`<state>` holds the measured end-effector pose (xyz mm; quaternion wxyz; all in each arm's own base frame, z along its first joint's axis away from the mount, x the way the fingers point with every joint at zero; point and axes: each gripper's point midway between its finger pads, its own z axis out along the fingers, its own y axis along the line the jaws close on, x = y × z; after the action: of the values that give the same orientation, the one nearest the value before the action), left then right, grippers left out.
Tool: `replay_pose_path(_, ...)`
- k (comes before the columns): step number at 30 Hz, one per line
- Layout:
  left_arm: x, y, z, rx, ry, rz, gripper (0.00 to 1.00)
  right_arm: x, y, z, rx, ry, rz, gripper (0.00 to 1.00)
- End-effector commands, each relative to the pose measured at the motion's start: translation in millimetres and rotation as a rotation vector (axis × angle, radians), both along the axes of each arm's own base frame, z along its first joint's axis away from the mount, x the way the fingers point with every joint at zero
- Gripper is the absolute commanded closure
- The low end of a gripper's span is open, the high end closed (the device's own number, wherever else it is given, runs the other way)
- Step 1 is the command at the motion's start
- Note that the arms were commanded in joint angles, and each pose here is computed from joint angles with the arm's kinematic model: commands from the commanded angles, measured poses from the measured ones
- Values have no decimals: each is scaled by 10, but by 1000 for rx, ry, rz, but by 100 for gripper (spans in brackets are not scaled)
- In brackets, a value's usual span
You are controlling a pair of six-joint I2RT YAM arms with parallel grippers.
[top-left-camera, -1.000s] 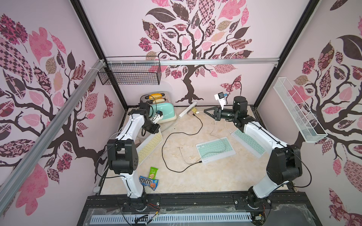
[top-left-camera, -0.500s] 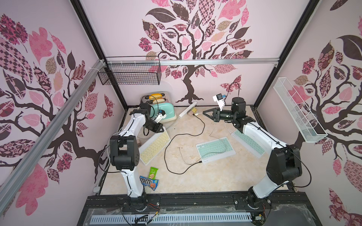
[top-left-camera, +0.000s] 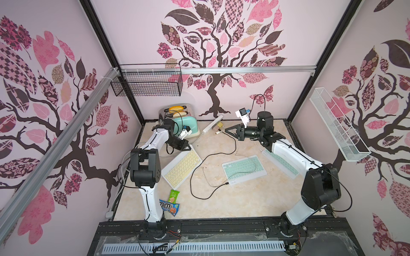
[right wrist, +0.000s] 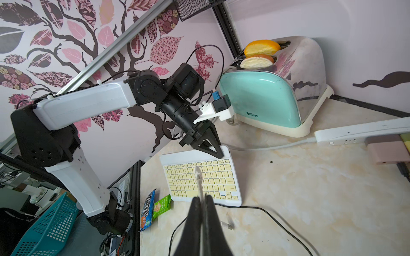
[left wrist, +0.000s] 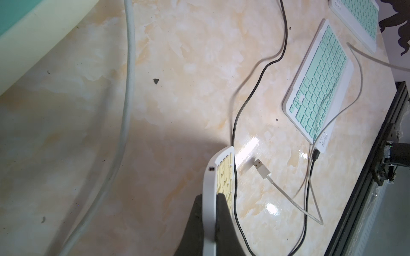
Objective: Unplug the wireless keyboard
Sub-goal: Place the keyboard at the center of the board.
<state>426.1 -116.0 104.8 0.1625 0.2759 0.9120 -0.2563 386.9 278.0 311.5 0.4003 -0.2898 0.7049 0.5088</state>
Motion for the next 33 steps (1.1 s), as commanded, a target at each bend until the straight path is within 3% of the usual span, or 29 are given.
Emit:
replay_pose_path(1,-52,185,-607,197,53,-33,83,-10,23,-43,-14,0,2,100)
replay_pose_path(3,-49,206,-634,208,55,-29,72,-13,27,-41,-13,-1,4,100)
replay_pose_path(7,-3,246,-645,233,47,-8,65,-30,50,-55,-14,3,12,100)
replay_pose_path(15,190,313,-392,264,-41,48,57,-14,124,-84,-21,24,-17,100)
replay_pose_path(21,326,342,32,261,-132,121,53,59,225,-265,-67,91,-100,100)
replay_pose_path(27,170,172,592,65,-225,270,53,64,285,-636,-86,239,-151,100)
replay_pose_path(29,15,103,717,-14,-237,302,52,-65,364,-835,-154,260,-130,100)
replay_pose_path(33,-282,124,730,-45,-185,387,52,-377,486,-1250,-306,302,-83,100)
